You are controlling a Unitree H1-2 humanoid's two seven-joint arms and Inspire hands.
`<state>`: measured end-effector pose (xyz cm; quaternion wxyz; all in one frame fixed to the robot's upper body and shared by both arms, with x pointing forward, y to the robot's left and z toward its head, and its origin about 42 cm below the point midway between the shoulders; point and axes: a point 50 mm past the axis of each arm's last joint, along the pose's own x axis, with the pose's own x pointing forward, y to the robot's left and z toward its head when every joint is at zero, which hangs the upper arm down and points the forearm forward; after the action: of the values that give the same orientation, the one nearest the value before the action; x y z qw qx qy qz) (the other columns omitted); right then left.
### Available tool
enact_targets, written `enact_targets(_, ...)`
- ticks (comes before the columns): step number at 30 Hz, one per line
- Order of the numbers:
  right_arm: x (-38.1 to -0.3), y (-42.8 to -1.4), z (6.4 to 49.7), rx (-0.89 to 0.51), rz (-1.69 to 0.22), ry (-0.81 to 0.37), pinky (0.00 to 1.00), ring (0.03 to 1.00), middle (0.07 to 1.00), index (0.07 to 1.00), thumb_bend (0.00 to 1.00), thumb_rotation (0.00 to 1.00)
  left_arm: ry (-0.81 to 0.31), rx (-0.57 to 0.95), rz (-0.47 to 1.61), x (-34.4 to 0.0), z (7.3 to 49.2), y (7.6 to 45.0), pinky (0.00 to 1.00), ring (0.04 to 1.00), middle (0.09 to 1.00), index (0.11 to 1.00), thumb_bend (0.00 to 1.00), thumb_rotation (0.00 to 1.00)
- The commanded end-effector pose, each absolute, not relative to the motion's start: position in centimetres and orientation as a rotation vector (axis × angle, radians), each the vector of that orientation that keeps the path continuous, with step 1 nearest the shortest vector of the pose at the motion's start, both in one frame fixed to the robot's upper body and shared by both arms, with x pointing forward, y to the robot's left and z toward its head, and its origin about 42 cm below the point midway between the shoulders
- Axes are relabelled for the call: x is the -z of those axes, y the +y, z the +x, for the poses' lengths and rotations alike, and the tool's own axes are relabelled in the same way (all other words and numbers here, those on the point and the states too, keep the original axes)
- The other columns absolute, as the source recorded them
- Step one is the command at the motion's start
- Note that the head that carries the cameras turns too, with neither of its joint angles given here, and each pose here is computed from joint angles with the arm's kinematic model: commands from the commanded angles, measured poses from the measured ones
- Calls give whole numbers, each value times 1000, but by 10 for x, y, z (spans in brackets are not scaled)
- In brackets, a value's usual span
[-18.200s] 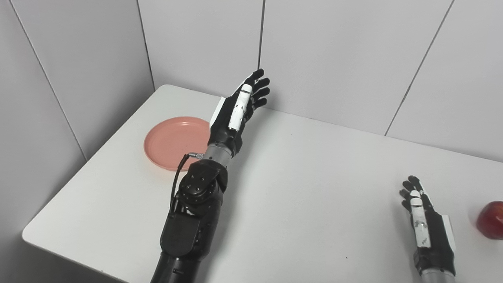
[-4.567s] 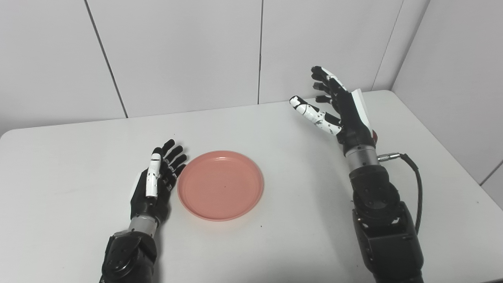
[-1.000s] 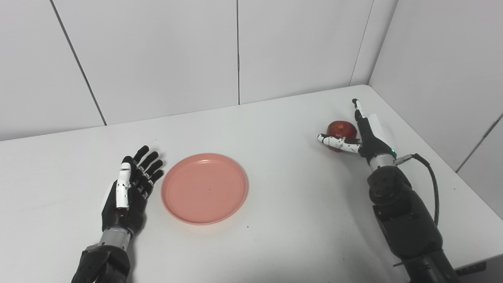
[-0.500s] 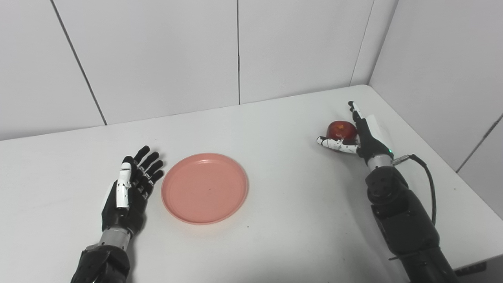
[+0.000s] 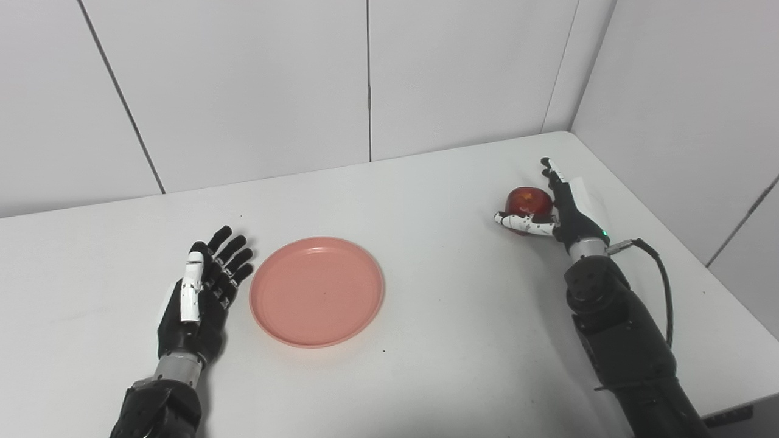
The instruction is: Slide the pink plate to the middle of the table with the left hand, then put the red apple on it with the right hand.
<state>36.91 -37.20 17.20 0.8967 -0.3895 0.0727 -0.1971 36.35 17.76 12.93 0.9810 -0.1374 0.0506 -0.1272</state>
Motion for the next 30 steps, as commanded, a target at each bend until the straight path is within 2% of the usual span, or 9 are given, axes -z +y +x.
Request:
enact_targets(1, -199, -371, 382, 449, -801, 13, 768, 862, 886, 889, 1000, 326, 128, 247, -275, -126, 361, 178, 892, 872, 876, 860, 406, 1000)
enact_targets(6, -196, -369, 384, 464, -788, -20, 664, 771, 811, 849, 999, 287, 128, 250, -276, -126, 361, 178, 890, 872, 876, 860, 405, 1000)
enact_targets(8, -195, -369, 385, 465, -776, -36, 614, 713, 747, 794, 964, 237, 129, 250, -274, -126, 361, 178, 893, 874, 878, 861, 407, 1000)
enact_targets(12, -193, -368, 386, 457, -787, -50, 547, 633, 676, 697, 917, 185, 127, 252, -280, -126, 360, 177, 901, 878, 881, 865, 407, 1000)
enact_targets(15, -192, -368, 387, 455, -788, -46, 513, 598, 646, 667, 902, 169, 127, 249, -280, -126, 360, 178, 899, 875, 878, 862, 407, 1000)
enact_targets(20, -189, -369, 391, 444, -809, -29, 472, 535, 583, 583, 830, 85, 127, 249, -274, -126, 360, 178, 896, 873, 878, 861, 408, 1000)
enact_targets(21, -188, -369, 392, 440, -820, -25, 451, 510, 561, 527, 648, 115, 129, 247, -273, -126, 360, 177, 895, 872, 877, 861, 407, 1000)
enact_targets(23, -187, -369, 394, 437, -836, -16, 440, 487, 538, 497, 555, 131, 130, 246, -274, -126, 360, 177, 894, 871, 878, 861, 406, 1000)
enact_targets(30, -185, -368, 398, 425, -860, 10, 424, 468, 521, 485, 520, 131, 127, 248, -278, -126, 360, 177, 893, 873, 880, 864, 408, 1000)
